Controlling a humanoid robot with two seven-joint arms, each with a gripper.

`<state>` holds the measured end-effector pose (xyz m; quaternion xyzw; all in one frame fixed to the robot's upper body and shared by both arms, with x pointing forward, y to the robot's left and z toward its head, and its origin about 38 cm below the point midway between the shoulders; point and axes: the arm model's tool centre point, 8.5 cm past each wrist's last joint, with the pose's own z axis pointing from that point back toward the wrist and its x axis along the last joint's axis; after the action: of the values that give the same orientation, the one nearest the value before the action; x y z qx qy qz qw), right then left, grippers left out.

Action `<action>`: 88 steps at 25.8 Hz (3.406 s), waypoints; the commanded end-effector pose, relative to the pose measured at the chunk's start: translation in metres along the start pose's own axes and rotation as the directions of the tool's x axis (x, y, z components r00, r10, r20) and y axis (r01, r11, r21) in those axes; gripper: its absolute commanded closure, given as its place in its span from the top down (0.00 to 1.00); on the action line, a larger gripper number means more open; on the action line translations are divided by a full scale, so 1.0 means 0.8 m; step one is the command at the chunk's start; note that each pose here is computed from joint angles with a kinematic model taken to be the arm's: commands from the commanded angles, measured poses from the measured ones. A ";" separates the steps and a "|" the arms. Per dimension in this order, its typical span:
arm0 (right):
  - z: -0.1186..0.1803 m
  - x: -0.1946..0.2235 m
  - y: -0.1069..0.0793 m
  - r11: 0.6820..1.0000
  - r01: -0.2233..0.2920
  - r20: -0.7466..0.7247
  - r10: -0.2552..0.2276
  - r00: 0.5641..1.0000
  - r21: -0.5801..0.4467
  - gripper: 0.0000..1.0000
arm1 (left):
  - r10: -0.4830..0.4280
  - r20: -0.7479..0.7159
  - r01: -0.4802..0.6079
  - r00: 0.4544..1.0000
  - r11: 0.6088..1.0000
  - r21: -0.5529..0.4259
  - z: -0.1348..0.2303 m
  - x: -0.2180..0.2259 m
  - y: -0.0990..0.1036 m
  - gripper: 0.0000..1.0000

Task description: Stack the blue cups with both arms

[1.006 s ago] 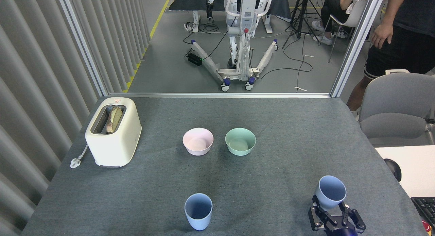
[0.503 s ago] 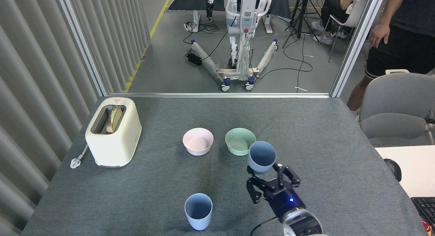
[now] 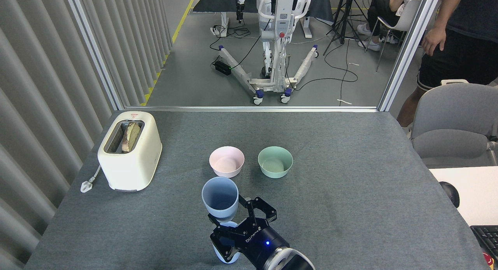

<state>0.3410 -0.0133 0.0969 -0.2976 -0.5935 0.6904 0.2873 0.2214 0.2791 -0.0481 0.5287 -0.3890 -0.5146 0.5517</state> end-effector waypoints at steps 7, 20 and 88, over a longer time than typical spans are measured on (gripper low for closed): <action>0.027 0.016 0.040 0.998 0.029 0.002 -0.029 1.000 0.053 0.52 | 0.001 -0.003 -0.001 1.000 1.000 0.002 0.001 -0.001 -0.004 1.00; 0.028 0.015 0.054 0.996 0.049 -0.008 -0.049 0.999 0.076 0.56 | 0.002 -0.003 -0.002 1.000 1.000 0.004 0.001 -0.001 -0.004 1.00; 0.254 -0.119 0.179 0.942 0.271 -0.555 -0.337 0.761 -0.200 0.99 | 0.036 0.084 -0.048 0.996 0.988 0.148 -0.008 0.015 0.059 1.00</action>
<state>0.2714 -0.2383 0.0003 -0.4087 -0.5634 0.4778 0.5359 0.2401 0.2639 -0.0060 0.5374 -0.4601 -0.4924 0.5070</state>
